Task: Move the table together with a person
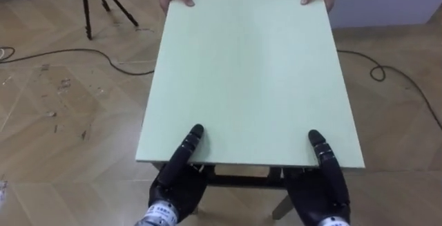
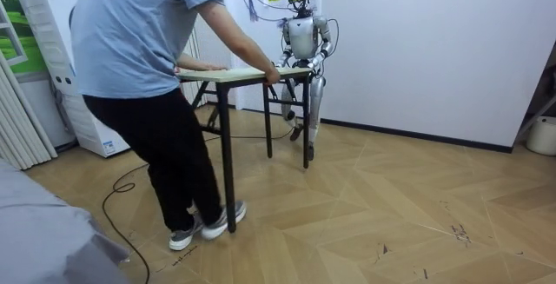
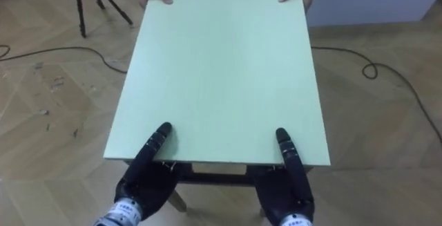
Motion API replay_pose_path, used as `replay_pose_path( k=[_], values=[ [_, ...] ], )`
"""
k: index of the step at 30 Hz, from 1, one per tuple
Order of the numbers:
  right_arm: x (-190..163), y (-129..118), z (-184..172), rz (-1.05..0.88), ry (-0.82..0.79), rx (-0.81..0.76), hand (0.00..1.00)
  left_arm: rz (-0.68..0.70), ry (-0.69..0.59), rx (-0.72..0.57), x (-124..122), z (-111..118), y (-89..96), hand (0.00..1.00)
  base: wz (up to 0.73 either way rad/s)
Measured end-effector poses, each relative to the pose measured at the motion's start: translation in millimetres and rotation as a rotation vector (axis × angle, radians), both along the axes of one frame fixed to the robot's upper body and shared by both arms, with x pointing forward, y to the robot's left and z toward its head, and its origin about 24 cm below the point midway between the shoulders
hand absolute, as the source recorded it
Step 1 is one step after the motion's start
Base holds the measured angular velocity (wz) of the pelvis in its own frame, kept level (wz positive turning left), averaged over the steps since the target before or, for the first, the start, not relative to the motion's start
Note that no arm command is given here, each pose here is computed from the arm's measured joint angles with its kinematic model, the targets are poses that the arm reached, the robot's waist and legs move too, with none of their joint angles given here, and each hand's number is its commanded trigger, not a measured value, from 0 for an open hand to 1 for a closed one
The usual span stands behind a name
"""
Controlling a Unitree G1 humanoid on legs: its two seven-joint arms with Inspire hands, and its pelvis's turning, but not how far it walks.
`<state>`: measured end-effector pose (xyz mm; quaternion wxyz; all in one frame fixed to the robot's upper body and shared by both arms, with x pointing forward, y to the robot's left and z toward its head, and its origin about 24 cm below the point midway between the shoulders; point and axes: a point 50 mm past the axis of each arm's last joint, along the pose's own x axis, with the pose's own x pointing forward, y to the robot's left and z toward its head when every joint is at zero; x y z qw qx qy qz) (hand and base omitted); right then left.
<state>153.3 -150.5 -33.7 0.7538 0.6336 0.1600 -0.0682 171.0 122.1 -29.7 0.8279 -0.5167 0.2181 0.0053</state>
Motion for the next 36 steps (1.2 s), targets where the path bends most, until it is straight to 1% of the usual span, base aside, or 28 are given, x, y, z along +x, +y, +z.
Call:
replay_pose_path(
  k=[1,3,7,10,18,23,31,34,36],
  values=[
    [4.5,2.5,2.4,0.009,-0.016,0.003,1.00,0.009,-0.015,0.008,1.9,3.0,4.0,1.00,-0.17],
    [6.3,3.5,3.2,0.015,-0.022,0.004,1.00,0.013,-0.022,0.013,2.3,4.4,5.8,1.00,-0.18],
    [9.2,14.7,4.6,0.035,-0.031,0.036,1.00,0.034,-0.051,0.057,3.3,9.9,16.5,1.00,-0.09],
    [8.8,17.1,2.0,0.042,-0.018,0.044,1.00,0.035,-0.049,0.072,3.3,9.8,18.7,1.00,-0.14],
    [8.6,14.7,-0.4,0.041,-0.008,0.048,1.00,0.027,-0.045,0.087,1.8,7.6,16.6,1.00,-0.05],
    [9.8,15.4,-1.6,0.086,-0.005,-0.018,1.00,0.084,0.001,0.050,-11.8,0.3,15.8,1.00,-0.30],
    [12.1,9.9,3.5,0.078,-0.029,-0.041,1.00,0.079,-0.009,0.033,-10.9,2.5,9.6,1.00,0.16],
    [8.5,4.8,4.4,0.064,-0.028,-0.052,1.00,0.064,-0.016,0.026,-11.2,3.3,1.8,1.00,0.36],
    [12.9,5.8,7.4,0.063,-0.048,-0.050,1.00,0.073,-0.036,0.028,-7.0,6.1,2.9,1.00,0.04]
  ],
)
